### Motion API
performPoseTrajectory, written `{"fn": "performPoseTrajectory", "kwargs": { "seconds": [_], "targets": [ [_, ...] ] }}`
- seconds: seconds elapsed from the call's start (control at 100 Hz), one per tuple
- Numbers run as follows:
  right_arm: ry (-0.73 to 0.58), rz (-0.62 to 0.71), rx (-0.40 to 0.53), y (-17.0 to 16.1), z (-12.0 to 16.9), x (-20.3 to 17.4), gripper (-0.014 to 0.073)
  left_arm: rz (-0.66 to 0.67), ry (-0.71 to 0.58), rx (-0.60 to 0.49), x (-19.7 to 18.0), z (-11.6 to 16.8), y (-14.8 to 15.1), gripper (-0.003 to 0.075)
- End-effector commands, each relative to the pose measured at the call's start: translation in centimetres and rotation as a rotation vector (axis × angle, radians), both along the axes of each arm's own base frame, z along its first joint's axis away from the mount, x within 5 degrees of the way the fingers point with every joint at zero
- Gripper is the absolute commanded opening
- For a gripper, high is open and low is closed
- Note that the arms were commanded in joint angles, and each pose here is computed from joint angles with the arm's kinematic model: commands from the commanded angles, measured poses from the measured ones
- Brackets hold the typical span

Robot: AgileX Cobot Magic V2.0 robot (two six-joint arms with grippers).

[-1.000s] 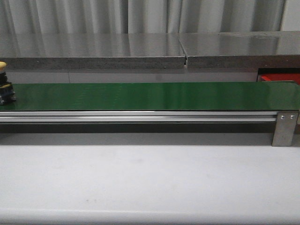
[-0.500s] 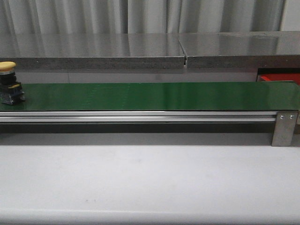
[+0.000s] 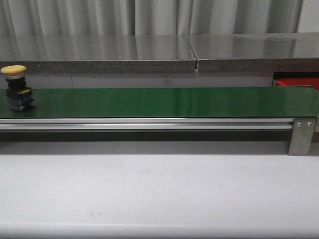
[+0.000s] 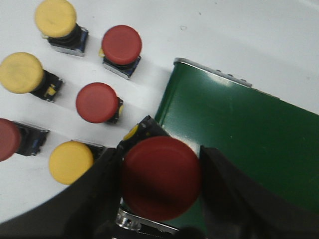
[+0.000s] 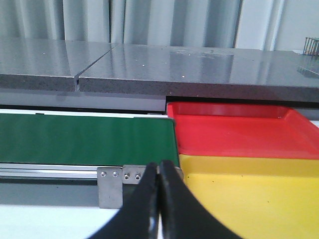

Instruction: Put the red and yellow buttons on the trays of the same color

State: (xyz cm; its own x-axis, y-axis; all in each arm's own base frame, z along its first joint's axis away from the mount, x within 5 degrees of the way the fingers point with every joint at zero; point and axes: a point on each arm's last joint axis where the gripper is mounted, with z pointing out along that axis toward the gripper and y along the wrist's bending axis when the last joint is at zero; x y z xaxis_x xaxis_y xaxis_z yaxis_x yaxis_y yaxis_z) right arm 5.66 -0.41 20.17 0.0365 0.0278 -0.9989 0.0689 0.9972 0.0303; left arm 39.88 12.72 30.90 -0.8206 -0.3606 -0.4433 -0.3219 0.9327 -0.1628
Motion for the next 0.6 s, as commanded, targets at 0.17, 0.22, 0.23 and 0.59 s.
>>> {"fn": "performPoseTrajectory", "kwargs": {
  "seconds": [0.17,0.22,0.23,0.59],
  "targets": [
    [-0.111,0.0,-0.018,0.0,1.5,-0.3,-0.0117,-0.051,-0.053,0.002,1.0,1.1,-2.2,0.017],
    [-0.111,0.0,-0.018,0.0,1.5,-0.3,-0.0117,-0.055,-0.041,0.0,1.2,0.8,-2.3,0.017],
    [-0.111,0.0,-0.018,0.0,1.5,-0.3,-0.0117,-0.055,-0.039,-0.001,1.2,0.7,-2.3,0.017],
    [-0.111,0.0,-0.018,0.0,1.5,-0.3,-0.0117,-0.063,0.022,-0.021,1.4,-0.5,-2.3,0.0252]
  ]
}}
